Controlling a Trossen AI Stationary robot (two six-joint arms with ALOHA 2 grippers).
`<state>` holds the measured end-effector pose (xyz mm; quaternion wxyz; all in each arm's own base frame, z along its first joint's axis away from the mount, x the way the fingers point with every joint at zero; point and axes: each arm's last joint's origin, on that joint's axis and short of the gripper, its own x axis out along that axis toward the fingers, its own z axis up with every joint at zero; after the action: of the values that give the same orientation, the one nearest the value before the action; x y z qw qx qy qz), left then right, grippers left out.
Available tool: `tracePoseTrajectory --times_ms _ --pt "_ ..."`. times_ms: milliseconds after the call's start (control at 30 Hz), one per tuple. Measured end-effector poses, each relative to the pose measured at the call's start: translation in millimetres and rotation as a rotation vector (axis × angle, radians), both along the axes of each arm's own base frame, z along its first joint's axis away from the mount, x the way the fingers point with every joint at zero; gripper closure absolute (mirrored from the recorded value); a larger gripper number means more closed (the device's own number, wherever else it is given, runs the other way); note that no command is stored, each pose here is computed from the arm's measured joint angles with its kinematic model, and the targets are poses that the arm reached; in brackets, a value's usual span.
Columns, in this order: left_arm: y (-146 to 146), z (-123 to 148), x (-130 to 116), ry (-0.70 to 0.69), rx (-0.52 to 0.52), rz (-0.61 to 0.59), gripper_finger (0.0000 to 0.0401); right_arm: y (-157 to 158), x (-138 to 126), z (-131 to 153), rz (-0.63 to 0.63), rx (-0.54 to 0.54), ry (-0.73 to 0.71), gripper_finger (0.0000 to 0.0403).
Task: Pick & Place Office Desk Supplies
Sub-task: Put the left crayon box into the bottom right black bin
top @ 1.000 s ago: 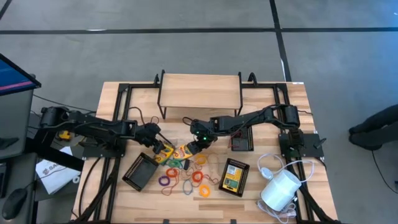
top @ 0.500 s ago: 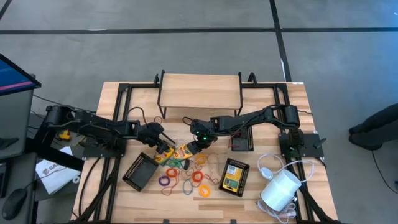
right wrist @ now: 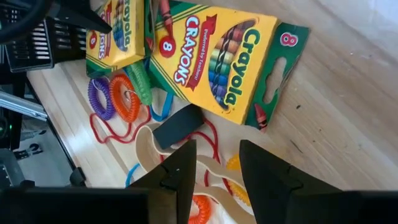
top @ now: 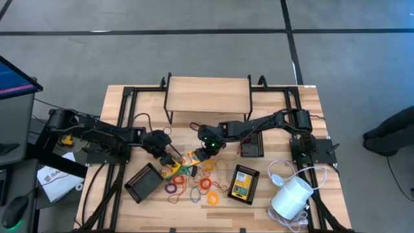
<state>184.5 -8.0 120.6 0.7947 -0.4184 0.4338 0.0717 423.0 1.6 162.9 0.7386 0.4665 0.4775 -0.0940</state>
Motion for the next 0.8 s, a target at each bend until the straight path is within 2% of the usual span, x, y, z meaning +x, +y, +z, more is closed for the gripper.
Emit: tracePoseTrajectory --times_ms 133,233,800 --pt "-3.4 0.0 -0.2 0.0 0.004 -0.016 0.0123 0.3 0.1 0.1 0.001 0.0 0.0 0.0282" --pt "-4.6 0.0 -0.2 0.0 0.004 -0.022 0.0147 0.2 0.1 0.1 0.0 0.0 0.0 0.0282" --pt "-5.9 0.3 -0.3 -0.007 0.001 -0.05 0.0384 0.3 0.1 0.1 0.0 0.0 0.0 0.0282"
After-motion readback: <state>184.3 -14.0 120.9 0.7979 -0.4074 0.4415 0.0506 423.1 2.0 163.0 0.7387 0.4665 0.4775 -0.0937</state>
